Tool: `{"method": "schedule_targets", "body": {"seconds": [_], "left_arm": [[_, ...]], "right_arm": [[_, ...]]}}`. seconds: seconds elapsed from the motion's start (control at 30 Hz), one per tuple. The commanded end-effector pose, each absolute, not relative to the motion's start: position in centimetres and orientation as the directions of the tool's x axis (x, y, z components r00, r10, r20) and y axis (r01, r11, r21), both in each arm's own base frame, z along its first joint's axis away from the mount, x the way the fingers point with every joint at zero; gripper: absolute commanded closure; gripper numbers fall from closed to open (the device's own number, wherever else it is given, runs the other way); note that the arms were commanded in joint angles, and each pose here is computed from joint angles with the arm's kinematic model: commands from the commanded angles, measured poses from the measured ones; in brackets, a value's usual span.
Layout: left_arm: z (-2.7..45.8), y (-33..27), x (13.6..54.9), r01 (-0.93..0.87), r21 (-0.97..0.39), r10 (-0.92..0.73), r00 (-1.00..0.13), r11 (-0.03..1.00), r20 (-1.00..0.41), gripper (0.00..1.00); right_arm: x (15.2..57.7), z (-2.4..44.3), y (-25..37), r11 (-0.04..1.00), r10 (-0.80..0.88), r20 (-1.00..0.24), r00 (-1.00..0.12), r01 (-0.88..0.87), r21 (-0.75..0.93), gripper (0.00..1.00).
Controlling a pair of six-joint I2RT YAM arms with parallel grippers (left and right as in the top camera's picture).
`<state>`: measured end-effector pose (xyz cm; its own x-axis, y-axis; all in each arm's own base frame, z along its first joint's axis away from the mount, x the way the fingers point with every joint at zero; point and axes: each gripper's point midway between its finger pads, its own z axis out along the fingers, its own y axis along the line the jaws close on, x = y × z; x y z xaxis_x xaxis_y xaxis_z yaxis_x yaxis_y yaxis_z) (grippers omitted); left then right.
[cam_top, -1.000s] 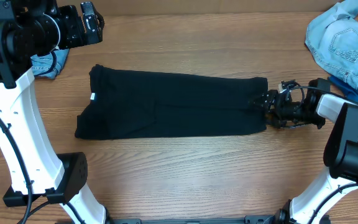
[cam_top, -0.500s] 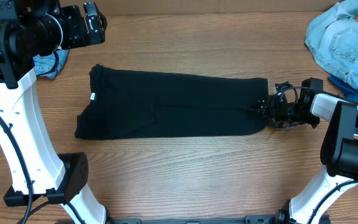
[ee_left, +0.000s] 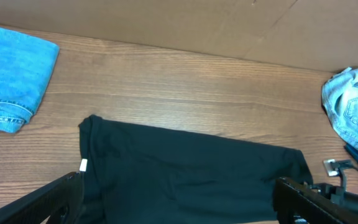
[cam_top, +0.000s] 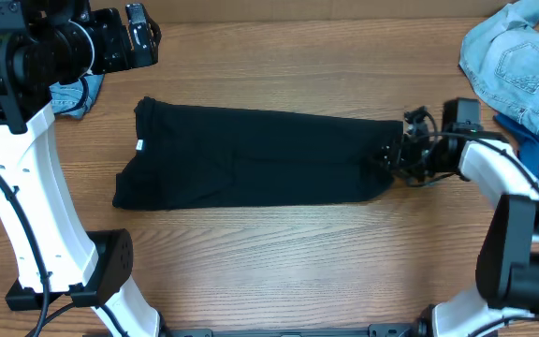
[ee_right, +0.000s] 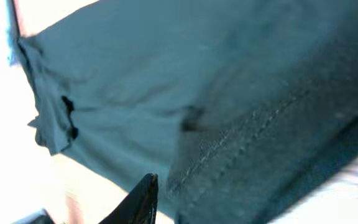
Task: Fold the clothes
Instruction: 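Grasp the strip's right end and fold it left with the right gripper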
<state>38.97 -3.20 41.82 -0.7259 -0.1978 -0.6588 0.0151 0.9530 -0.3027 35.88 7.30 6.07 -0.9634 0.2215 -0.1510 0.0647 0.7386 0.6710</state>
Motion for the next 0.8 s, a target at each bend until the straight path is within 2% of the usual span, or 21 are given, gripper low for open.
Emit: {"method": "schedule_targets", "body": {"seconds": [0.0, 0.23, 0.57, 0.77], "left_arm": [[42.5, -3.6, 38.4, 0.043, -0.301, -0.181, -0.715, 0.953, -0.675, 0.0], [42.5, -3.6, 38.4, 0.043, -0.301, -0.181, -0.715, 0.953, -0.675, 0.0], [42.5, -3.6, 38.4, 0.043, -0.301, -0.181, -0.715, 0.953, -0.675, 0.0], [42.5, -3.8, 38.4, 0.048, -0.302, -0.178, -0.716, 0.952, -0.675, 0.0]], "right_arm": [[36.3, 7.6, 9.3, 0.771, 0.194, -0.188, -0.963, 0.031, 0.636, 0.76], [35.5, 7.2, 13.7, 0.804, 0.099, -0.198, -0.975, -0.039, 0.593, 0.76], [35.6, 7.0, 13.7, 0.817, 0.116, -0.193, -0.974, -0.017, 0.577, 0.76], [36.2, 7.7, 13.8, 0.814, 0.116, -0.214, -0.97, -0.03, 0.58, 0.8]]}}
